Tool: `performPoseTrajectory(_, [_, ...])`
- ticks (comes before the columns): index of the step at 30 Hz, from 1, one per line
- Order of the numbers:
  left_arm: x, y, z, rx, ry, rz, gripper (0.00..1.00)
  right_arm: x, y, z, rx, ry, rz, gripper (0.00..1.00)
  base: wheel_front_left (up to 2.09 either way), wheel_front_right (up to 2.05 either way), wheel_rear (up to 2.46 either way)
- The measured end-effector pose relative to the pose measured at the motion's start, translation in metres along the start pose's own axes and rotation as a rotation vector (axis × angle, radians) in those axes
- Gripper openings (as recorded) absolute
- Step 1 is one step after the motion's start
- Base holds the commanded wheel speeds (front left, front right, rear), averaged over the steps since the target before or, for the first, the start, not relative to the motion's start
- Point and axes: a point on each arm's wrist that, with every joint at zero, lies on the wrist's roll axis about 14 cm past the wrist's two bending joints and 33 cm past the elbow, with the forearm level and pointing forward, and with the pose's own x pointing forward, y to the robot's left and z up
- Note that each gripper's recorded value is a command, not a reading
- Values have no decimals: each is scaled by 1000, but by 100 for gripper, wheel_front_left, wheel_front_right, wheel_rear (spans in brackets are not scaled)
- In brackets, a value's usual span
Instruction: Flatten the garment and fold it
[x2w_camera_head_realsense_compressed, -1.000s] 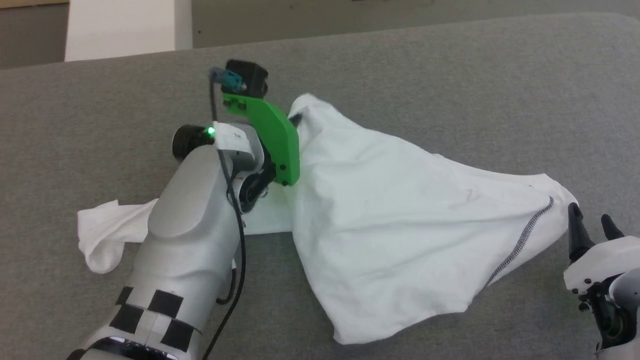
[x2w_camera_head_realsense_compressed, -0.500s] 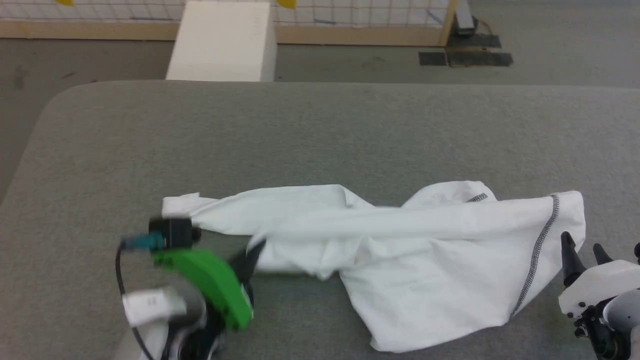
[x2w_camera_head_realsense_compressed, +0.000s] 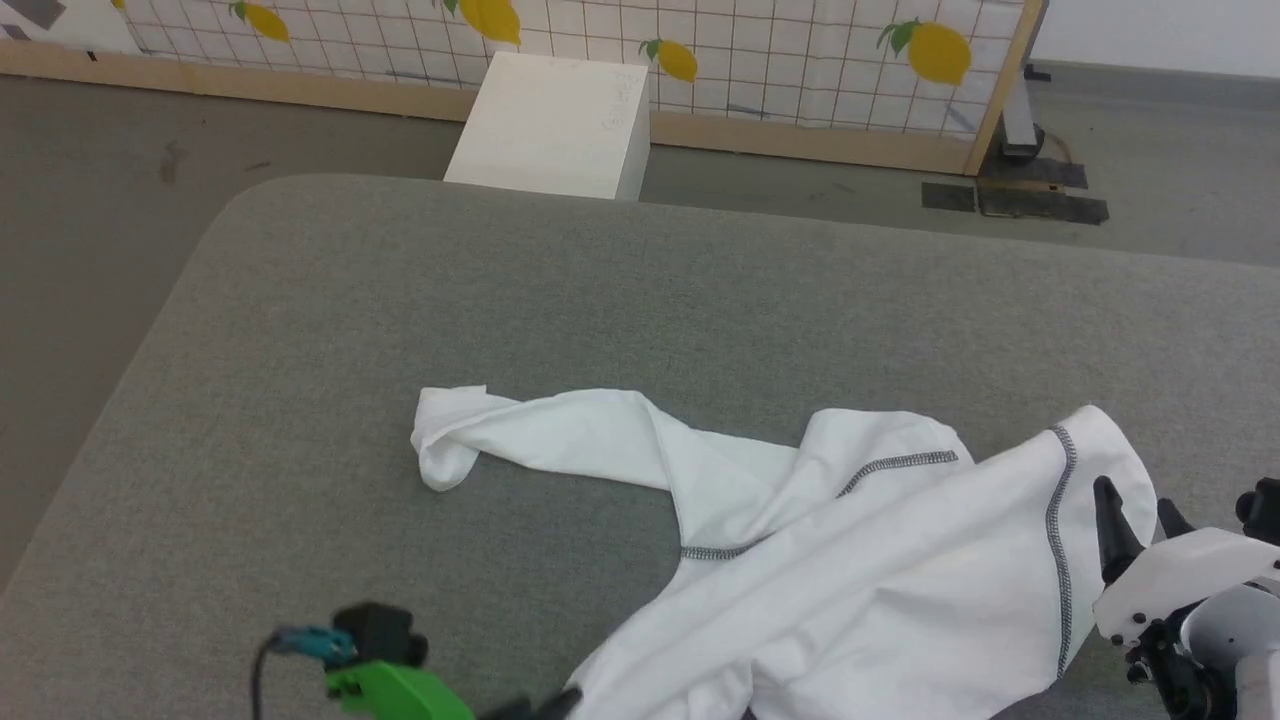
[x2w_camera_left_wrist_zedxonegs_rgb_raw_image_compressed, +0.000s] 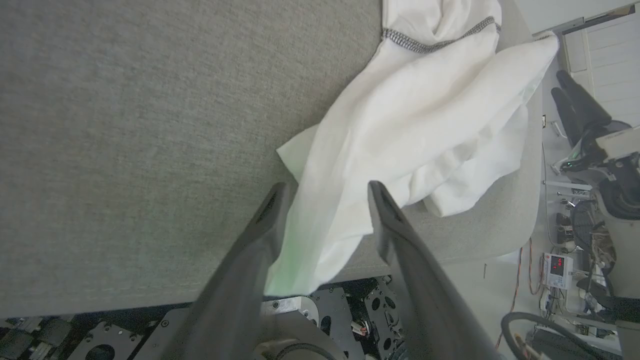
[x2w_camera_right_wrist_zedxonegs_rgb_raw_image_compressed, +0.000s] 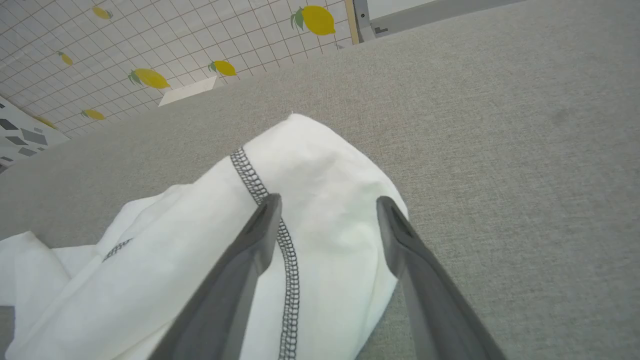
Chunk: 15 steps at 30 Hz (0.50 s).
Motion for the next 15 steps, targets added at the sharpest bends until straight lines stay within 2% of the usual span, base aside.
performPoseTrajectory(4, [-2,-20,61,104,-174,-53,100,-3,-8,1,8,-6,-20,100,0,0,0])
performPoseTrajectory(8, [3,-51,131,351,-332,-82,100,-8,-22,0,20,-10,-55,100,0,0,0])
performPoseTrajectory(12, [32,-77,162,627,-324,-82,100,-10,-32,-1,26,-9,-81,100,0,0,0])
performPoseTrajectory(15, [63,-90,170,772,-264,-81,100,-12,-41,-3,37,-10,-103,100,0,0,0])
